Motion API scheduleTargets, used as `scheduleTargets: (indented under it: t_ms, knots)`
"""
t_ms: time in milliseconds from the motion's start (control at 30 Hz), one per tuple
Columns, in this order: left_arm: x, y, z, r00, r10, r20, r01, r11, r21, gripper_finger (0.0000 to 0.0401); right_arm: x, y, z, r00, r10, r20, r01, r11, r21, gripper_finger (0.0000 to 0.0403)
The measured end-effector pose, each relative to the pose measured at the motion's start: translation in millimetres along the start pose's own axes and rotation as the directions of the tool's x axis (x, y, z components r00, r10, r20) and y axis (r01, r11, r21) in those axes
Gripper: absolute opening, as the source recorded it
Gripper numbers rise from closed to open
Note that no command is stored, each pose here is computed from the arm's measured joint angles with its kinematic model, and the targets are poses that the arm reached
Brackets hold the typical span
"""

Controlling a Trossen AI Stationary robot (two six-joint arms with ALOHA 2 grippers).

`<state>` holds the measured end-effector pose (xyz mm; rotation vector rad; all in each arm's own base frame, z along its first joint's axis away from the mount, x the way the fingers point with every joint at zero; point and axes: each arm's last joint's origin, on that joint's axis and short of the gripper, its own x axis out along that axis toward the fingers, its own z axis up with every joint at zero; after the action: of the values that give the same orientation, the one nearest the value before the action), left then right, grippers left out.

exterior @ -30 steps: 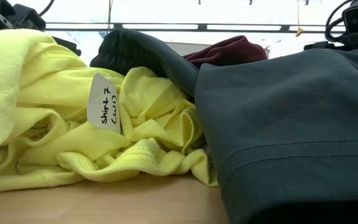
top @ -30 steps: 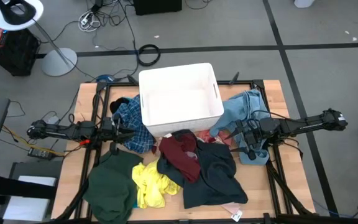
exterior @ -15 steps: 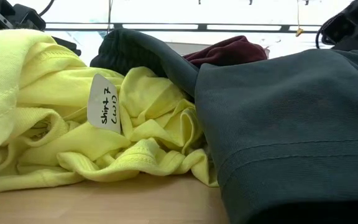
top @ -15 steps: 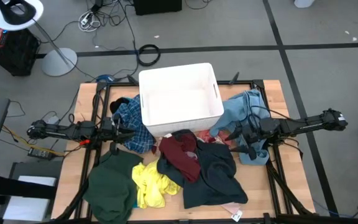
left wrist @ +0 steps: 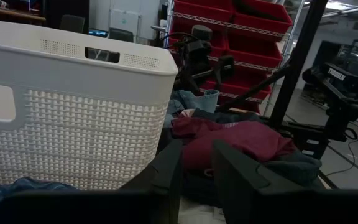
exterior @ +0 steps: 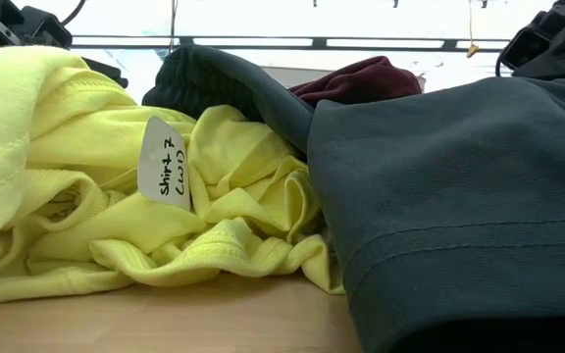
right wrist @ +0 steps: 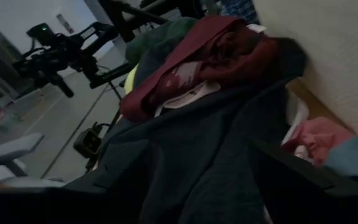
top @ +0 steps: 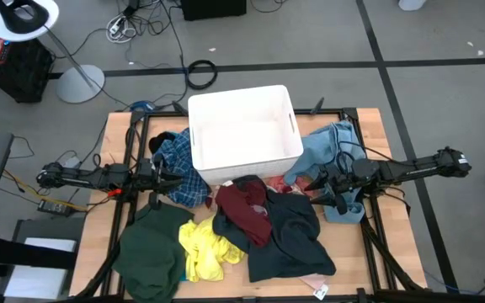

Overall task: Sort clothes
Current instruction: Put the maroon shirt into the white bin

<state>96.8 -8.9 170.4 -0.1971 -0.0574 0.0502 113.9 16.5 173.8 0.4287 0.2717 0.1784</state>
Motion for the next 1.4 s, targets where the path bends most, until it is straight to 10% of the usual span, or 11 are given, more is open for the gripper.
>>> scheduleTargets:
  t_ms: [767,1400]
  knots:
    - [0.0,0.0,0.1,1.0,0.0,0.001,0.0,1.0,0.0,0.009,-32.7,57.5,131.9,0.934,-0.307,-0.181,0.264,0.938,-0.225,0.0239]
    - [0.0,0.0,0.0,1.0,-0.001,0.001,0.001,1.0,-0.001,0.009,95.0,95.5,162.9,0.727,-0.479,-0.491,0.173,0.821,-0.545,0.023]
